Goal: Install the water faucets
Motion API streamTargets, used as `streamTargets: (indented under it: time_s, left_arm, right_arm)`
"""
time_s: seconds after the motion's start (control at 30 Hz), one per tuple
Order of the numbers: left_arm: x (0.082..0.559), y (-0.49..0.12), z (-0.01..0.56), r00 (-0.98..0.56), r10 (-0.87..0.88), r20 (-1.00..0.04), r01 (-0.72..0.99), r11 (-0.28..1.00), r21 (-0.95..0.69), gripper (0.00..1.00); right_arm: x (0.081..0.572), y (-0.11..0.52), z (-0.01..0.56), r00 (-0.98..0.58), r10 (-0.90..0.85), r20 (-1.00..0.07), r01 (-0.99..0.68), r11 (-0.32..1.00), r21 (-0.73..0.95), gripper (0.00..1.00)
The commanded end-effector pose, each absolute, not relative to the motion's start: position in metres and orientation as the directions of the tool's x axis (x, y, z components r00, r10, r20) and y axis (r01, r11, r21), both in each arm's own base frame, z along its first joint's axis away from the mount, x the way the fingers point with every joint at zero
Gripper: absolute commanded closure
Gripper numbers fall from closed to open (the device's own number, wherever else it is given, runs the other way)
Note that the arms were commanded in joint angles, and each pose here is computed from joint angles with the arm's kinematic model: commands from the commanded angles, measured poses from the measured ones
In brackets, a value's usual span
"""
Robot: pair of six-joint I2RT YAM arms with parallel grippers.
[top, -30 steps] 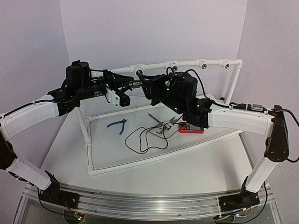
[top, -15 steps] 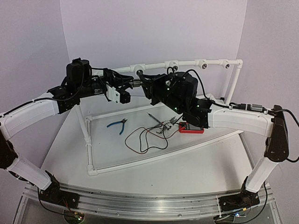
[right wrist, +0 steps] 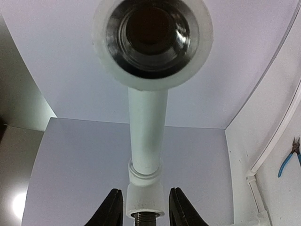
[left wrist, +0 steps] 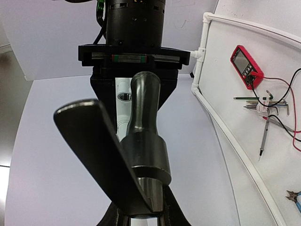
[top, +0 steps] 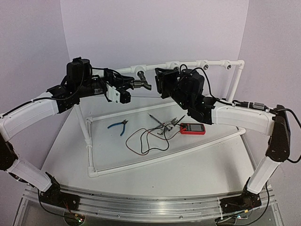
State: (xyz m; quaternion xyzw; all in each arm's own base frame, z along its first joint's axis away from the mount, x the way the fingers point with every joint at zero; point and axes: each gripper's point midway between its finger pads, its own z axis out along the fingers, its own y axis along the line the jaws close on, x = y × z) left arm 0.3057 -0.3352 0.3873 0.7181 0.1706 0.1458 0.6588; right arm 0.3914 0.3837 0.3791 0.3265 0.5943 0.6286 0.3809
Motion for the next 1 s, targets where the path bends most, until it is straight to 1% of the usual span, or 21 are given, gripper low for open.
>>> streamTargets:
  time_s: [0.0,0.07,0.1,0.13,0.23,0.27,0.3,0.33,0.4,0.47,0.53,0.57,0.6,0.63,0.67,0.73,0.77,0.83,0.9,0.97]
  left_arm:
    - [0.295,-0.340,0.446,0.915,0.400,0.047,-0.070,0.044,0.997,1.00]
    - [0.295,-0.340,0.447,0.915,0.402,0.043,-0.069,0.049,0.996,1.00]
    - [0.296,-0.340,0.447,0.914,0.403,0.042,-0.068,0.050,0.996,1.00]
    - [0.296,-0.340,0.448,0.913,0.405,0.042,-0.069,0.051,0.996,1.00]
    - [0.298,-0.340,0.450,0.911,0.411,0.043,-0.072,0.054,0.996,1.00]
    - [0.298,-0.340,0.450,0.909,0.413,0.044,-0.072,0.054,0.996,1.00]
    - [0.299,-0.340,0.450,0.909,0.415,0.043,-0.071,0.054,0.996,1.00]
    - [0.299,-0.340,0.451,0.908,0.416,0.042,-0.071,0.054,0.996,1.00]
    - [0.299,-0.340,0.451,0.908,0.418,0.042,-0.070,0.054,0.996,1.00]
    - [0.300,-0.340,0.451,0.907,0.419,0.039,-0.068,0.055,0.996,1.00]
    - [0.300,-0.340,0.451,0.907,0.420,0.036,-0.065,0.057,0.996,1.00]
    - [0.300,-0.340,0.451,0.907,0.421,0.033,-0.063,0.057,0.996,1.00]
    - [0.301,-0.340,0.451,0.906,0.421,0.033,-0.063,0.057,0.996,1.00]
    - [0.301,-0.340,0.451,0.906,0.421,0.033,-0.062,0.057,0.996,1.00]
    - [0.301,-0.340,0.452,0.906,0.421,0.033,-0.063,0.057,0.996,1.00]
    - [0.301,-0.340,0.451,0.906,0.423,0.032,-0.062,0.057,0.996,1.00]
    - [0.301,-0.340,0.451,0.906,0.423,0.032,-0.062,0.057,0.996,1.00]
    - [0.301,-0.339,0.452,0.905,0.425,0.032,-0.062,0.058,0.996,1.00]
    - [0.301,-0.339,0.454,0.905,0.425,0.029,-0.063,0.065,0.996,1.00]
    - [0.301,-0.339,0.459,0.906,0.423,0.013,-0.053,0.081,0.995,1.00]
  right_arm:
    - [0.389,0.385,0.389,-0.482,0.875,-0.036,-0.126,-0.028,0.992,0.61]
    - [0.388,0.384,0.391,-0.483,0.874,-0.056,-0.143,-0.016,0.990,0.58]
    - [0.386,0.384,0.395,-0.484,0.870,-0.088,-0.167,0.007,0.986,0.55]
    - [0.382,0.384,0.403,-0.485,0.860,-0.157,-0.216,0.056,0.975,0.53]
    - [0.365,0.389,0.431,-0.469,0.780,-0.413,-0.394,0.234,0.889,0.47]
    - [0.358,0.390,0.439,-0.447,0.724,-0.525,-0.459,0.318,0.830,0.44]
    - [0.350,0.393,0.444,-0.433,0.660,-0.614,-0.507,0.385,0.771,0.40]
    - [0.342,0.393,0.450,-0.387,0.586,-0.712,-0.558,0.466,0.687,0.36]
    - [0.330,0.390,0.446,-0.299,0.422,-0.856,-0.601,0.614,0.512,0.30]
    - [0.322,0.381,0.443,-0.186,0.292,-0.938,-0.613,0.711,0.343,0.28]
    - [0.309,0.380,0.444,-0.061,0.148,-0.987,-0.641,0.753,0.152,0.27]
    - [0.303,0.382,0.445,0.046,0.022,-0.999,-0.646,0.763,-0.013,0.27]
    - [0.291,0.391,0.440,0.113,-0.071,-0.991,-0.658,0.742,-0.128,0.26]
    - [0.279,0.402,0.432,0.207,-0.195,-0.959,-0.660,0.695,-0.284,0.25]
    - [0.270,0.412,0.422,0.304,-0.316,-0.899,-0.641,0.630,-0.438,0.23]
    - [0.256,0.429,0.402,0.427,-0.468,-0.774,-0.593,0.501,-0.630,0.19]
    - [0.255,0.433,0.398,0.458,-0.507,-0.730,-0.562,0.470,-0.680,0.18]
    - [0.263,0.435,0.396,0.479,-0.559,-0.677,-0.502,0.458,-0.734,0.18]
    - [0.271,0.438,0.399,0.502,-0.590,-0.632,-0.437,0.457,-0.774,0.20]
    - [0.277,0.438,0.410,0.518,-0.589,-0.620,-0.372,0.497,-0.784,0.22]
